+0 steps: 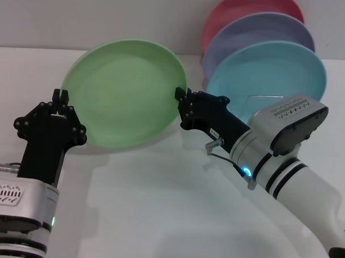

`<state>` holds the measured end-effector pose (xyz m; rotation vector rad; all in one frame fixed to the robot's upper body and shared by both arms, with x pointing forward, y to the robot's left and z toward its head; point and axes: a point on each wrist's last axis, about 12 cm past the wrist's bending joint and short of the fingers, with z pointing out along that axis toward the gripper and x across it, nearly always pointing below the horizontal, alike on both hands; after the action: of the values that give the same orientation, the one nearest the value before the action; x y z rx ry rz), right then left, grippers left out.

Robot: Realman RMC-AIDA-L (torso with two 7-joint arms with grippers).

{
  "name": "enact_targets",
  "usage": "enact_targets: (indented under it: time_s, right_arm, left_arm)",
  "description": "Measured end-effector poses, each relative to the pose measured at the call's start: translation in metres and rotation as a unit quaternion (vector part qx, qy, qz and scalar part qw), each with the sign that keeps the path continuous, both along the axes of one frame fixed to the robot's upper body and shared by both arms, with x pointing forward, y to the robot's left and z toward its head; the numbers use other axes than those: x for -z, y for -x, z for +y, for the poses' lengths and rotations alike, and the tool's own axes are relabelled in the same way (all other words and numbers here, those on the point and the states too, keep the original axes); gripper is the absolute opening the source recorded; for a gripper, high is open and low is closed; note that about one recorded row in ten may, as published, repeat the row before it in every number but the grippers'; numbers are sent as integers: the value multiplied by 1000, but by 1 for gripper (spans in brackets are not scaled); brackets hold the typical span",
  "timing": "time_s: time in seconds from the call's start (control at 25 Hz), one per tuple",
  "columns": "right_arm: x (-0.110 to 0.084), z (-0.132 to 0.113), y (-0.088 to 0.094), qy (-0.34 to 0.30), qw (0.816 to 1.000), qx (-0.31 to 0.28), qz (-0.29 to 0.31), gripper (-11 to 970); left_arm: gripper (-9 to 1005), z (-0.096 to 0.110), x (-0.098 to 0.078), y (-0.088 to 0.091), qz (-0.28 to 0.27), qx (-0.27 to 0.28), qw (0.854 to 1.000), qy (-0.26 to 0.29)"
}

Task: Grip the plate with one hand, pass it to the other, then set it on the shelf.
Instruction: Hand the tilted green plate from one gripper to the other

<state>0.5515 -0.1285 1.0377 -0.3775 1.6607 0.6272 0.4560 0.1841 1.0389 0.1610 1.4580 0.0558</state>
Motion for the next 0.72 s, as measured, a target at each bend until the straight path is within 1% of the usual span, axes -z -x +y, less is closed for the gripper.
enact_targets:
  time_s: [0.72]
  right_arm:
    - [1,0,1,1,1000,1,3,33]
  left_arm:
    - [33,-1,0,1,-1,4,1000,2]
